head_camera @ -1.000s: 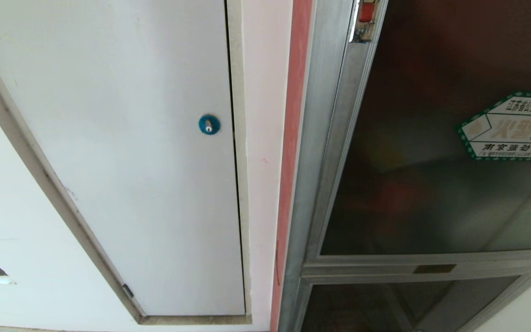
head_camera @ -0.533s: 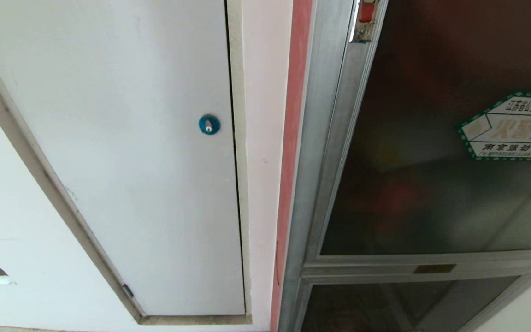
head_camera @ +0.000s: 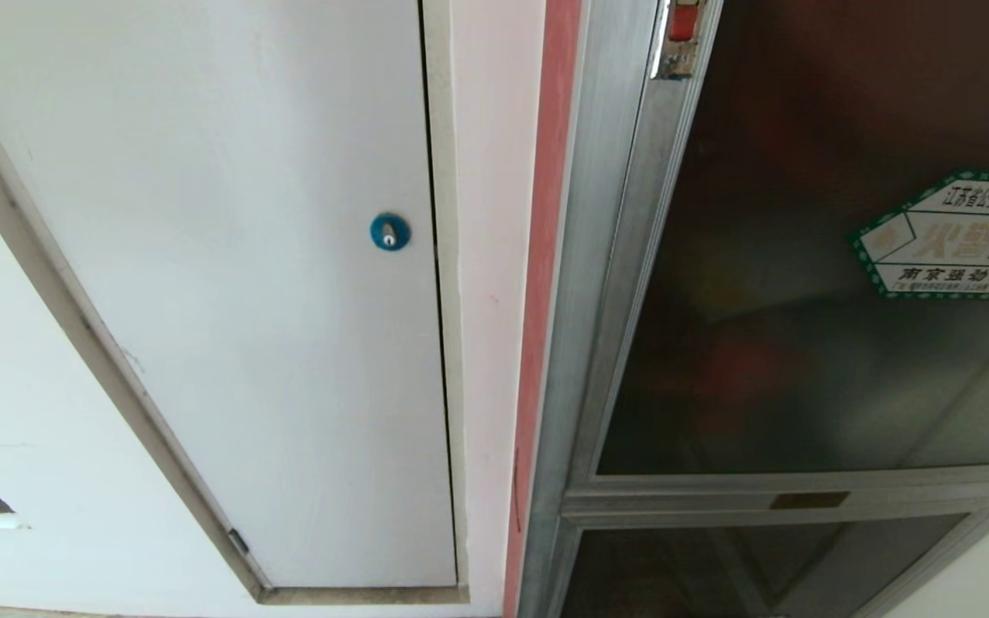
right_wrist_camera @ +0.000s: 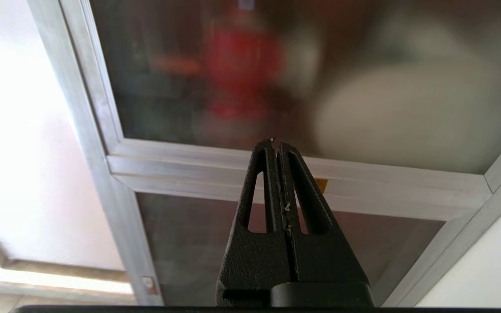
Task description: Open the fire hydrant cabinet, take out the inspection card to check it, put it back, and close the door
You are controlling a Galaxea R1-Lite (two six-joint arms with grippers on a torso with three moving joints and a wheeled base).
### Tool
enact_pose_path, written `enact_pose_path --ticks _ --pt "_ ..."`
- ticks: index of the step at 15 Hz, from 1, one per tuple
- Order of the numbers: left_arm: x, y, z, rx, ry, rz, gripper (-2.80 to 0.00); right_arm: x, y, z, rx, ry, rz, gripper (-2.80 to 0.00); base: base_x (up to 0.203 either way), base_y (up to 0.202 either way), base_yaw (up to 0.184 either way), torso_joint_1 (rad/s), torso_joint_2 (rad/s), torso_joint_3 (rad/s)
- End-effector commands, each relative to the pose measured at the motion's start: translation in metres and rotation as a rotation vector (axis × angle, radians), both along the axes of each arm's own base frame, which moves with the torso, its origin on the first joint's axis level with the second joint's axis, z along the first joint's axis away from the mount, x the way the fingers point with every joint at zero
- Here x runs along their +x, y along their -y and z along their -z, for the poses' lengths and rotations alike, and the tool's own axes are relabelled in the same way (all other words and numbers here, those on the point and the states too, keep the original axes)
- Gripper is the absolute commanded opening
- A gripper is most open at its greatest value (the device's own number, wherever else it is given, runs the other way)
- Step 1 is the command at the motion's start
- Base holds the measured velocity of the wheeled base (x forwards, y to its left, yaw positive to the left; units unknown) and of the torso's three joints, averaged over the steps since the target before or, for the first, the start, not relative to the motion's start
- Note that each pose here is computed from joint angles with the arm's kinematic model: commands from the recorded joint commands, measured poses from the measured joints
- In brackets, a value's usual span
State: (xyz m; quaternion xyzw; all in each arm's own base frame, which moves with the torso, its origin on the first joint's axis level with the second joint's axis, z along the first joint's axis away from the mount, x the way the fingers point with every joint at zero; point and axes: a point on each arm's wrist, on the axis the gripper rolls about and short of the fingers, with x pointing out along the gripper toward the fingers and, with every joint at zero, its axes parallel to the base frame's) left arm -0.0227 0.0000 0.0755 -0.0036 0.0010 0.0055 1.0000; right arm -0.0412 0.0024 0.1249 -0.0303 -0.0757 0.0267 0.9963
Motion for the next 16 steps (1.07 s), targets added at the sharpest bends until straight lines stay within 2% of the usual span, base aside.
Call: enact_pose_path --ticks 1,6,16 --pt "0.000 0.000 0.000 0.000 -0.001 -0.001 -2.80 0.005 0.000 0.013 -0.002 -0.029 -0.001 -2.80 0.000 0.000 0.000 0.000 0.00 0.000" --pt "0.000 0.000 0.000 0.000 -0.001 -0.001 -2.80 0.015 0.000 0.035 -0.022 -0.070 0.001 -2.80 0.000 0.000 0.000 0.000 0.00 0.000" --pt "0.000 0.000 0.000 0.000 -0.001 -0.001 -2.80 0.019 0.001 0.050 -0.023 -0.156 0.035 -2.80 0.000 0.000 0.000 0.000 0.00 0.000"
